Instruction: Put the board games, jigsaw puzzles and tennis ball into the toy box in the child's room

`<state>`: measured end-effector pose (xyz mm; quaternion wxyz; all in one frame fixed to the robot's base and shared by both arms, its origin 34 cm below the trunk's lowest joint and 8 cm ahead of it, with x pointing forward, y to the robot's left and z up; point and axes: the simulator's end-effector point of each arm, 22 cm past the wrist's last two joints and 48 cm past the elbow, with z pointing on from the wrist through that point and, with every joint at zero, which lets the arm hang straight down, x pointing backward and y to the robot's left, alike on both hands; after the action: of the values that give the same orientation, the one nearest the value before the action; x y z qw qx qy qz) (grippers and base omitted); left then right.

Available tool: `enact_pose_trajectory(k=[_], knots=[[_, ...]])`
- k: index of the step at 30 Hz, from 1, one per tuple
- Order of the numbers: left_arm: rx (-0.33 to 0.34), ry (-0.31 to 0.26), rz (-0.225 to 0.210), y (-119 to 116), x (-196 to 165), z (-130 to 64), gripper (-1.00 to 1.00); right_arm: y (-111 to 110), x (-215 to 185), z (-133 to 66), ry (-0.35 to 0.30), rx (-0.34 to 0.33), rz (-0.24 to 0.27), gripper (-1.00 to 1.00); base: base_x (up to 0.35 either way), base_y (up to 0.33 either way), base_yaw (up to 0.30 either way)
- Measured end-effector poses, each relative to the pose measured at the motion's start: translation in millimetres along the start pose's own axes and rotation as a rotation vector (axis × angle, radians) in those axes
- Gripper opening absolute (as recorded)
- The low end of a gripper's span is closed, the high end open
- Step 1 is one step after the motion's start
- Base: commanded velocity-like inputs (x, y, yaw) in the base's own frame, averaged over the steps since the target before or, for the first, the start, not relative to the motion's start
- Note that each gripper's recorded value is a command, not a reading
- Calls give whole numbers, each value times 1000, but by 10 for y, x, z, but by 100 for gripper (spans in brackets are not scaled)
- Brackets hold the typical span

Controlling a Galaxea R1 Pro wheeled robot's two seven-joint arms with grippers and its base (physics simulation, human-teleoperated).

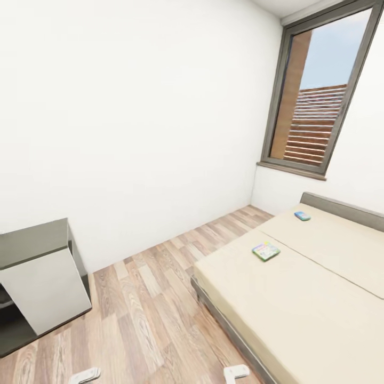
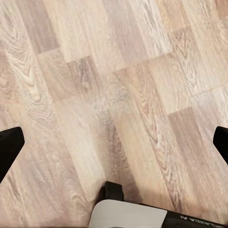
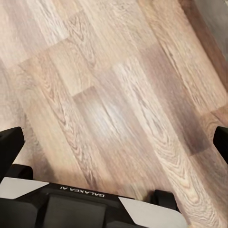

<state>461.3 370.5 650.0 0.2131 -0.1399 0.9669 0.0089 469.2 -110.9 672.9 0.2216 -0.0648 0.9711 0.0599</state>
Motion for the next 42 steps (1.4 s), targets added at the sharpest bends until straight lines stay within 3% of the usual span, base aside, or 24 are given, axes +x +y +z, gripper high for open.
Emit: enact_pose_trajectory(k=[14,24,31,36,42], knots=[[23,5,4,-58,-36,9,100,1,-118,-9,3,-6,6,100,0,0,269],[164,22,-7,-408,-771,-144,100,-36,-852,-263,2,-9,13,100,0,0,227],[262,-20,5,-689,-1518,-518,100,-48,-1371,-520,-66,-19,34,100,0,0,194],[280,-57,13,-727,-1852,-744,100,-41,-1532,-607,-94,-28,46,100,6,0,92],[295,-114,21,-753,-2189,-1015,100,-46,-1884,-820,-175,-35,56,100,133,0,26]])
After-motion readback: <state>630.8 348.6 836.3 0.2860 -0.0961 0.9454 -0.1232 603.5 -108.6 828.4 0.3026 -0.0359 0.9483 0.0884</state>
